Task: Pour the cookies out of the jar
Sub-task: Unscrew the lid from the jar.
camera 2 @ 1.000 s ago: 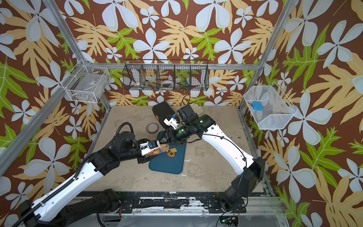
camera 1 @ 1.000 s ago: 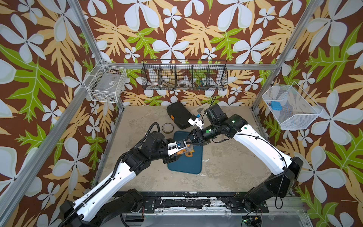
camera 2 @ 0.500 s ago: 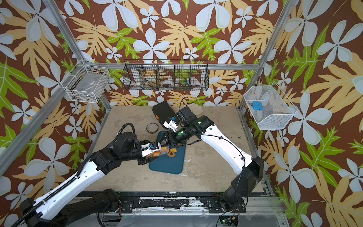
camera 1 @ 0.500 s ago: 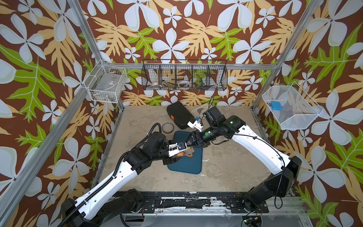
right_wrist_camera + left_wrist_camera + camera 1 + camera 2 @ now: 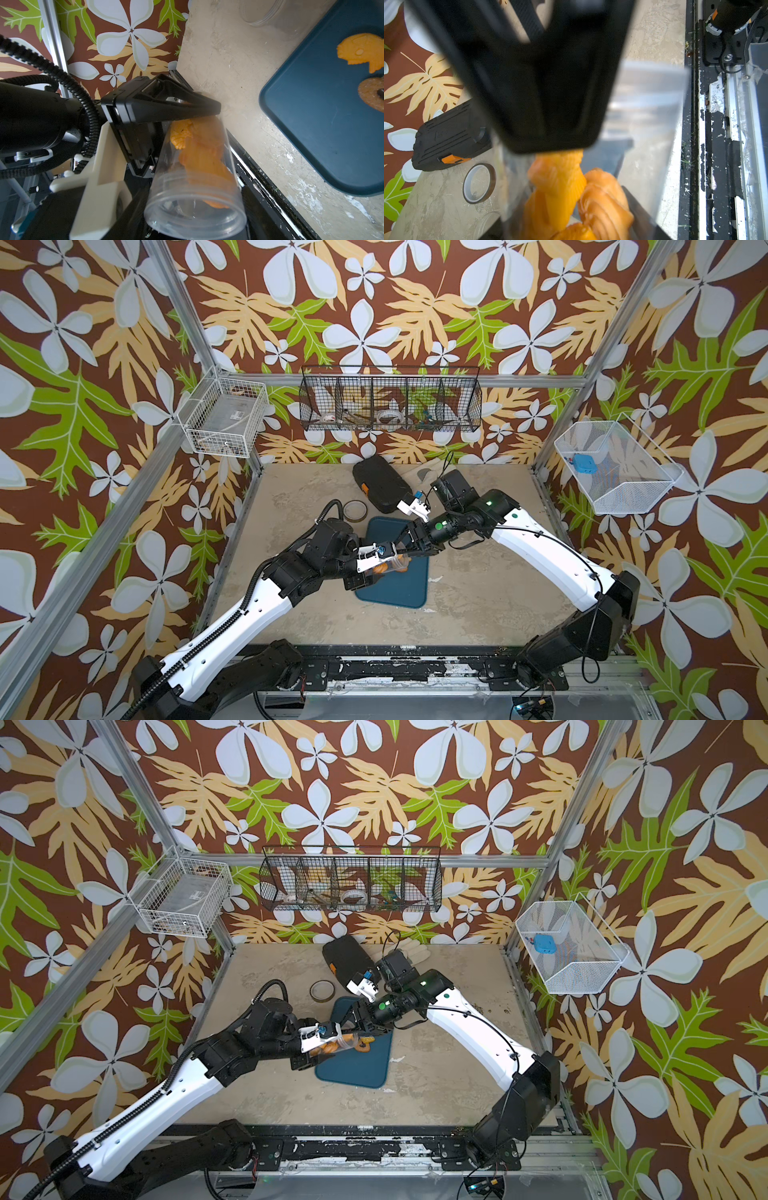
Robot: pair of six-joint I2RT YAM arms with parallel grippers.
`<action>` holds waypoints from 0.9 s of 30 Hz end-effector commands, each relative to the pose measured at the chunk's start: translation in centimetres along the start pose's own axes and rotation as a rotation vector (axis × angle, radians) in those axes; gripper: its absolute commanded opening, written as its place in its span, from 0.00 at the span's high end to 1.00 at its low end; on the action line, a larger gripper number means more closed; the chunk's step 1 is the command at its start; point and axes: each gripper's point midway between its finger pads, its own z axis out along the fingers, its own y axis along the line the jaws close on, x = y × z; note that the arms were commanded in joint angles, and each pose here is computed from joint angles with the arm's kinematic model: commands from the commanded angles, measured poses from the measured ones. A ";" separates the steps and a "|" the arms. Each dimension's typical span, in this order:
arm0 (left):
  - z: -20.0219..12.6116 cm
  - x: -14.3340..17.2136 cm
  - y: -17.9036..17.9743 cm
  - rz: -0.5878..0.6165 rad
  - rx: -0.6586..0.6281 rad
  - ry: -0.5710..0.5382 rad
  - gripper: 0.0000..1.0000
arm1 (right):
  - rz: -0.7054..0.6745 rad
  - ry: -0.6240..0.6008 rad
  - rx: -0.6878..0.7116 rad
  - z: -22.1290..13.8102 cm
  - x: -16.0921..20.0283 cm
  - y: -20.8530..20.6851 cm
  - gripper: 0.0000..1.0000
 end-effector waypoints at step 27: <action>-0.6 -1.7 -4.4 -0.165 0.287 -0.055 0.42 | -0.468 -0.101 -0.035 -1.1 -0.9 0.4 0.61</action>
